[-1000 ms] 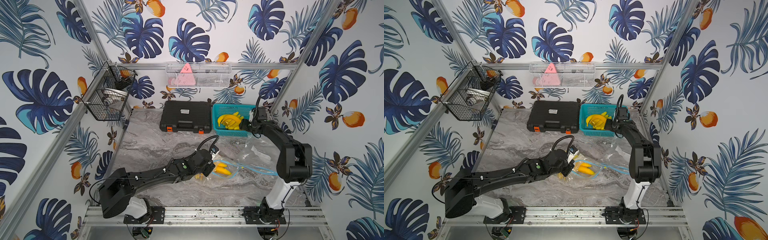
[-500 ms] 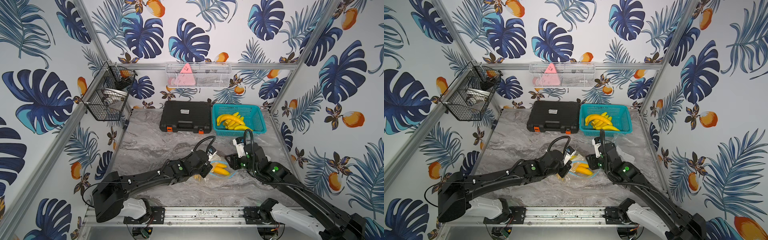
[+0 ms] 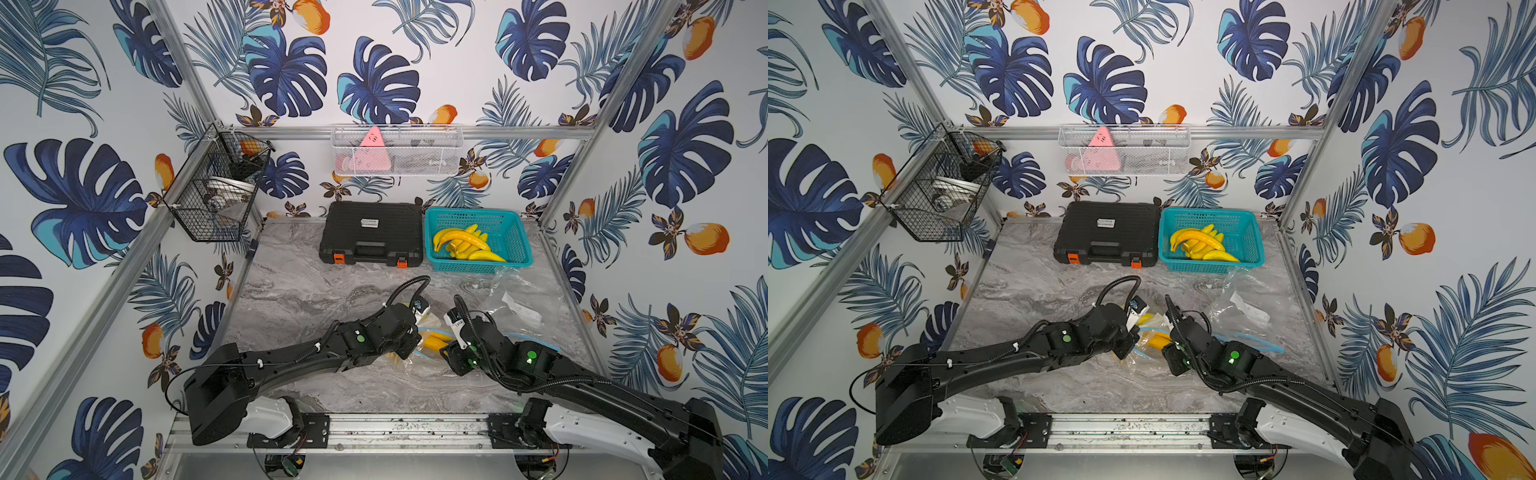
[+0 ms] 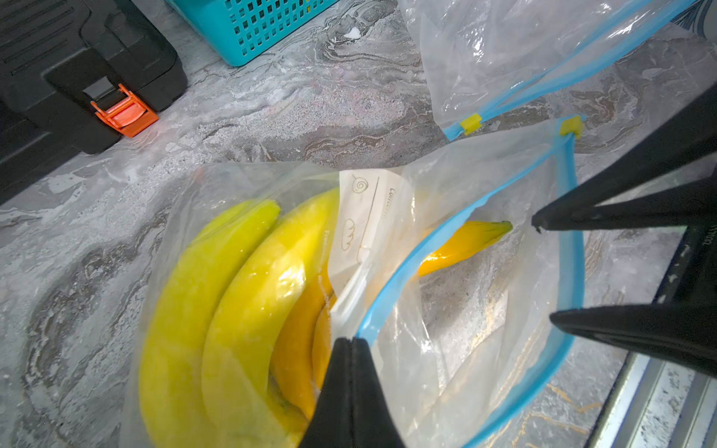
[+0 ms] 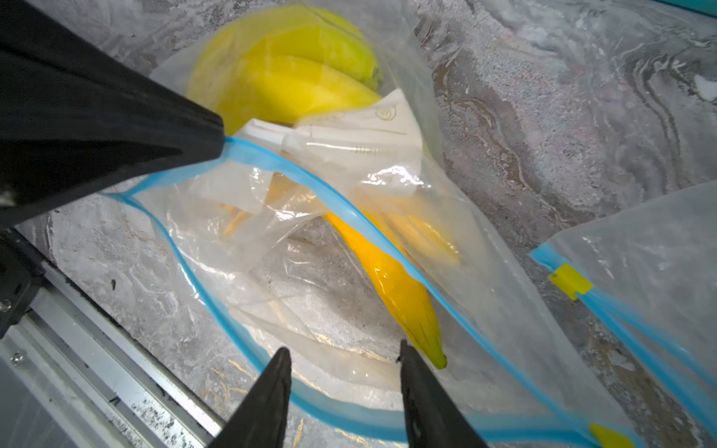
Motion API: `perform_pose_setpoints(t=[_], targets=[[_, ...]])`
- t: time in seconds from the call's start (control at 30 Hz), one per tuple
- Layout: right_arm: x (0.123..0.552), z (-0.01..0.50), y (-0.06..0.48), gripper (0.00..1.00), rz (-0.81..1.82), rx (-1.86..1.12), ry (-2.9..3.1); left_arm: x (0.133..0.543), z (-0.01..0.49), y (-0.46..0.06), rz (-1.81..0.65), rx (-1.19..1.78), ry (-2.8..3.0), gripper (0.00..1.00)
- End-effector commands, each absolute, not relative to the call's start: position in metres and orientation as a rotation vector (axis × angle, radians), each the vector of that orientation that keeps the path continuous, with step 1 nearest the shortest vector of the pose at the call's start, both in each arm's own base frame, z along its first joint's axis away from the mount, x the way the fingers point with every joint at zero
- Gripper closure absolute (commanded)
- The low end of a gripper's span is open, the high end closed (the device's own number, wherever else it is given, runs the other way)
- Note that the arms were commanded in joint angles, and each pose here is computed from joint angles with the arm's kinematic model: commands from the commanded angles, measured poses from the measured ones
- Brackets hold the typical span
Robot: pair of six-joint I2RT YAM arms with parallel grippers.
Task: Open the zip-top bag and take out the banana
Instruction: Pick up the banana from the zipper food storage bag.
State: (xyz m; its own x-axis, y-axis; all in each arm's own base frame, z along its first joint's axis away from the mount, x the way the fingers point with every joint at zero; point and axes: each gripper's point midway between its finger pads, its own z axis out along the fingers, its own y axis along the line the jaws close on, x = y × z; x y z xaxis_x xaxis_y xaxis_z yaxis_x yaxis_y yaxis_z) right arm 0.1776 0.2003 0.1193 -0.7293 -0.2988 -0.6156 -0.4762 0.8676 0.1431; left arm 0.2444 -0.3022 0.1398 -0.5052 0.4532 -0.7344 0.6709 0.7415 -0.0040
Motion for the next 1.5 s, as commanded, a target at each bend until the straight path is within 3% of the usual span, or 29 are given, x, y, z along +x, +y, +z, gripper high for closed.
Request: perform_pose_setpoints(t=[0.0,0.2,0.43,0.6,0.67,0.87,1.47], targets=[[0.188,0.119,0.196,0.51,0.320,-0.494,2.430,0.247,0.148,-0.304,-0.395,0.816,2.174,1.00],[0.200,0.093,0.210,0.48,0.189,-0.576,2.533,0.242,0.153,-0.300,-0.419,0.805,2.159,1.00],[0.204,0.076,0.202,0.52,0.093,-0.517,2.624,0.239,0.156,-0.297,-0.427,0.802,2.154,1.00],[0.191,0.058,0.196,0.47,0.072,-0.477,2.730,0.238,0.149,-0.297,-0.442,0.795,2.165,1.00],[0.194,0.054,0.192,0.40,0.021,-0.455,2.742,0.237,0.147,-0.297,-0.447,0.788,2.165,1.00],[0.199,0.033,0.188,0.37,-0.059,-0.438,2.839,0.235,0.144,-0.294,-0.448,0.786,2.171,1.00],[0.213,0.023,0.228,0.39,0.142,-0.580,2.842,0.230,0.134,-0.289,-0.455,0.787,2.180,1.00]])
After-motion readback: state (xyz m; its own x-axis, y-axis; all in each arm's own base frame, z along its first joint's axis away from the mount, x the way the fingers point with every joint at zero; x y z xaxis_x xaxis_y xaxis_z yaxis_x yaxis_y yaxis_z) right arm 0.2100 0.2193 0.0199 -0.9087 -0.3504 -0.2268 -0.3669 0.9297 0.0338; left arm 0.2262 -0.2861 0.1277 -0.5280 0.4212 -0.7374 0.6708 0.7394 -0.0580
